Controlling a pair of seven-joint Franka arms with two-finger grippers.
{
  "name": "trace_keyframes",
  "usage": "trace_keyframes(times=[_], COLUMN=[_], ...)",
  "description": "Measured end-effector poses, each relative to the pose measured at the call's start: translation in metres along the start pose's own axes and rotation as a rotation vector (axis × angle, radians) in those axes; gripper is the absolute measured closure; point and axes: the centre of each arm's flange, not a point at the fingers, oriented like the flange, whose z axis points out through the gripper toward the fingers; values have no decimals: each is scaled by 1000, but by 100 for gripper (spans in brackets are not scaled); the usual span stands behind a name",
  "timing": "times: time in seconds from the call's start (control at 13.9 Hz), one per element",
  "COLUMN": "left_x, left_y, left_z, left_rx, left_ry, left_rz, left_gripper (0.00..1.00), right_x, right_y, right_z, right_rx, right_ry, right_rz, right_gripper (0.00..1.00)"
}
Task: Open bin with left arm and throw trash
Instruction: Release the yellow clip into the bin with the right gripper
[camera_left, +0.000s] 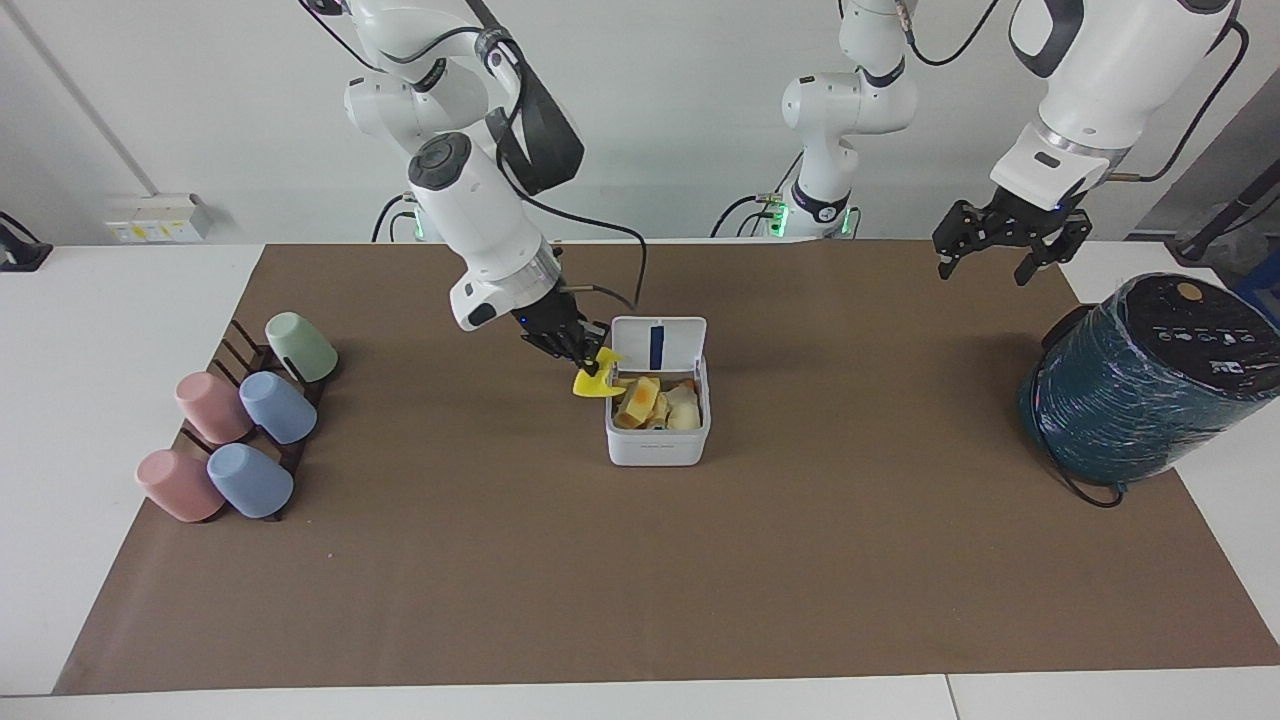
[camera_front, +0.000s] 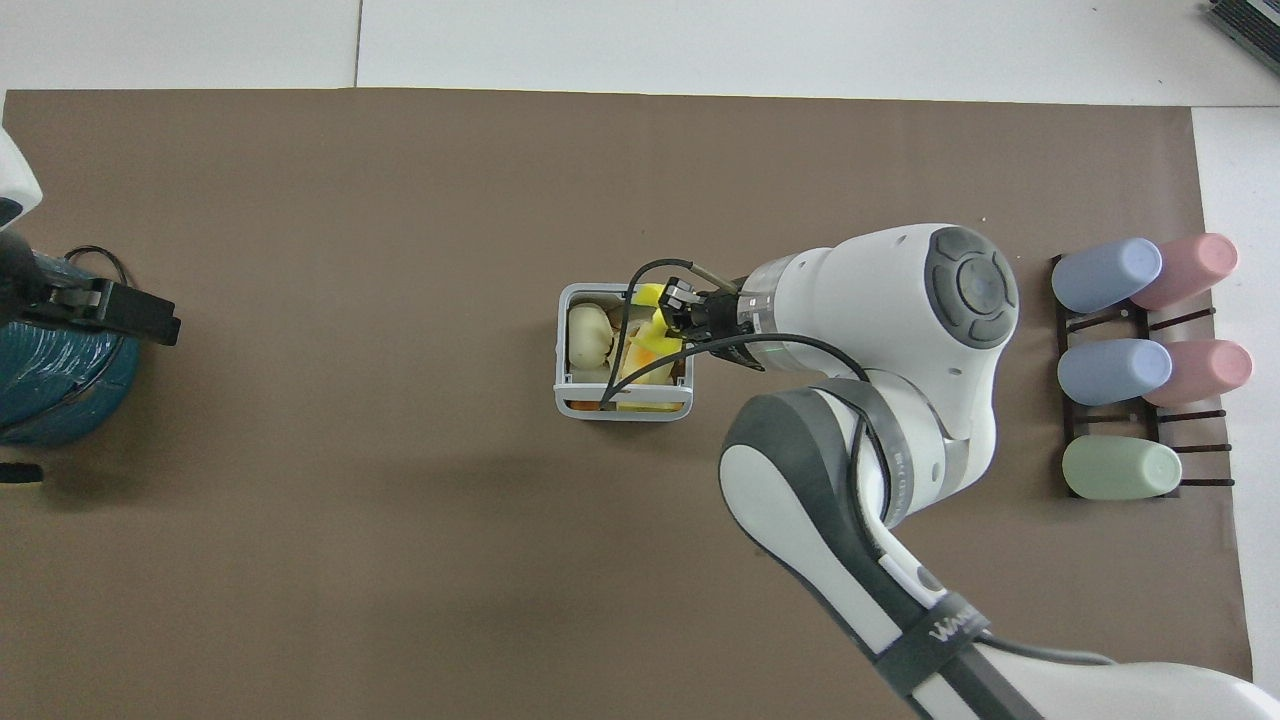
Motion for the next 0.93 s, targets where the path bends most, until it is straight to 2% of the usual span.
trace_keyframes(times=[0.14,0.36,0.5,0.79,0.93], left_x=[0,1,1,5,6], left_y=[5,9,9,8,8], left_z=[0,2,4,13,13], left_rx=[0,-1,-1,1,1], left_ry=[-5,-8,-11,5,12], left_rz=[10,16,16,16,16], left_gripper=[0,0,0,0,0], right_x=[-11,-15,-15,-14,-10], right_y=[-2,1,2,1,0], right_z=[22,31,31,29,20], right_rx=[13,3,4,8,10], right_ry=[0,-7,-5,-1,20], right_rz=[21,25,25,24,14], right_gripper=[98,71,46,4,0])
